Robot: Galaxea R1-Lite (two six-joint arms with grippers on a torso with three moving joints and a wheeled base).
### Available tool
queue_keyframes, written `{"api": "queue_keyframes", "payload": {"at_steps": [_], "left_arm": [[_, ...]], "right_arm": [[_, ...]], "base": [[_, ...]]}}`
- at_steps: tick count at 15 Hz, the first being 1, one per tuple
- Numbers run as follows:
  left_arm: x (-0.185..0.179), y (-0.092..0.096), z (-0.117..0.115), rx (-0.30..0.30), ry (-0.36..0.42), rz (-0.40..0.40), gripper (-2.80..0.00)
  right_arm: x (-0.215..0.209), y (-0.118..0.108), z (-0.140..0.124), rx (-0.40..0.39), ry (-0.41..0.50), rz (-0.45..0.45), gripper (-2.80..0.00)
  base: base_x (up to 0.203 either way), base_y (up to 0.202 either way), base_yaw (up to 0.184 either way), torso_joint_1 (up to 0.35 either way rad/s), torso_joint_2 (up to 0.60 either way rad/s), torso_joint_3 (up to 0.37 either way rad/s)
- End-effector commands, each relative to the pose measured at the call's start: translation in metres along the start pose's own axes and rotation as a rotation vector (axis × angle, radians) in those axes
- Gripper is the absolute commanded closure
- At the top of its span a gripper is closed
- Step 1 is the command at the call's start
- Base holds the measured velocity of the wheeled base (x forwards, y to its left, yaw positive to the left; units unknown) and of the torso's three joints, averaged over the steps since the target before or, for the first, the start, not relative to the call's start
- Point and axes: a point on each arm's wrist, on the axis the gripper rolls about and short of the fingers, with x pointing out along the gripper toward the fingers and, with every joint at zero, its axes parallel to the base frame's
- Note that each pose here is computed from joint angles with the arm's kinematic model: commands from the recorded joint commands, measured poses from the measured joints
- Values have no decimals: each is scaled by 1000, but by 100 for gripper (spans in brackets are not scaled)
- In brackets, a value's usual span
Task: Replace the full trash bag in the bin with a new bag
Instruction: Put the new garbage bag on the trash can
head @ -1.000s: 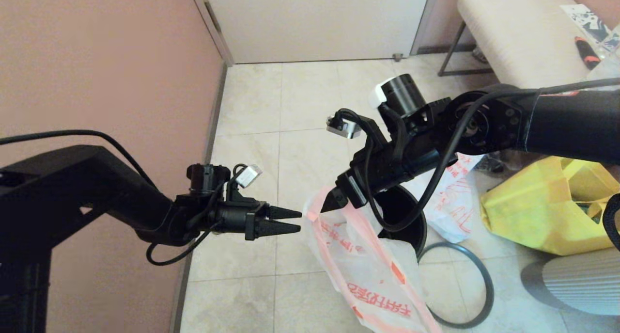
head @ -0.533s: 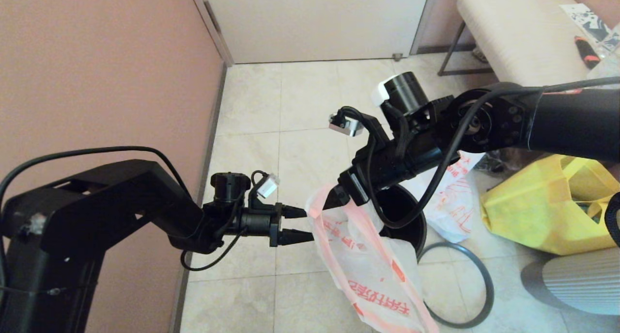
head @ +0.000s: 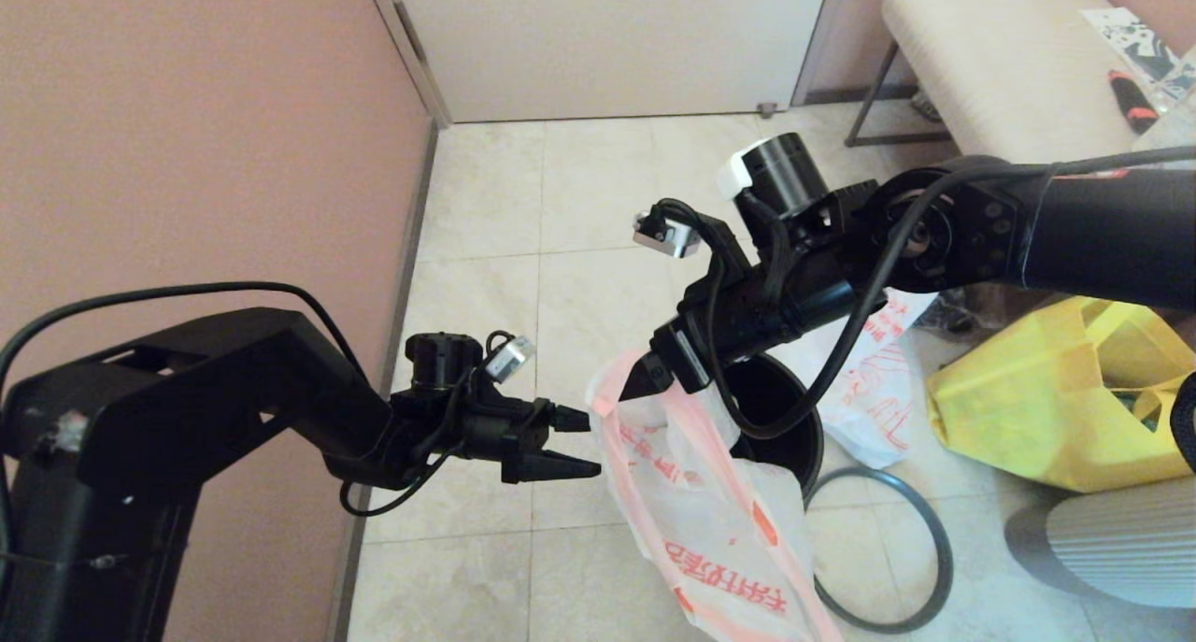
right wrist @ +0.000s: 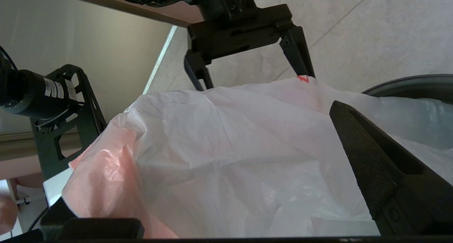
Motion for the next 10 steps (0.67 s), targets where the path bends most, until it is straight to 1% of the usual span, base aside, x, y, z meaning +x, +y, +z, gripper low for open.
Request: {"api": "queue_keyframes", "payload": {"at_steps": [1,2,4,5,6,10], "left_arm": [[0,2,0,7,-3,-11,-280],[0,4,-1,10,-4,-19,-280],[0,5,0,15,-13,-85,-280],[1,8,-1,16,-14,-90,-280],[1,10,0,19,-14,-91,0],[1,12,0,21,-14,-91,0]], "right_arm": [[1,-1,-1,2,2,6,-280],[1,-1,0,0,0,6,-280],[0,0,0,1,-2,9,-280],[0,0,0,4,-1,8,-280],[1,-1,0,3,-3,7,-280],[1,-2,0,5,-4,6,-280]], "base": [[0,0,0,0,0,0],[0,0,0,0,0,0],[0,0,0,0,0,0],[0,0,0,0,0,0],[0,0,0,0,0,0],[0,0,0,0,0,0]]}}
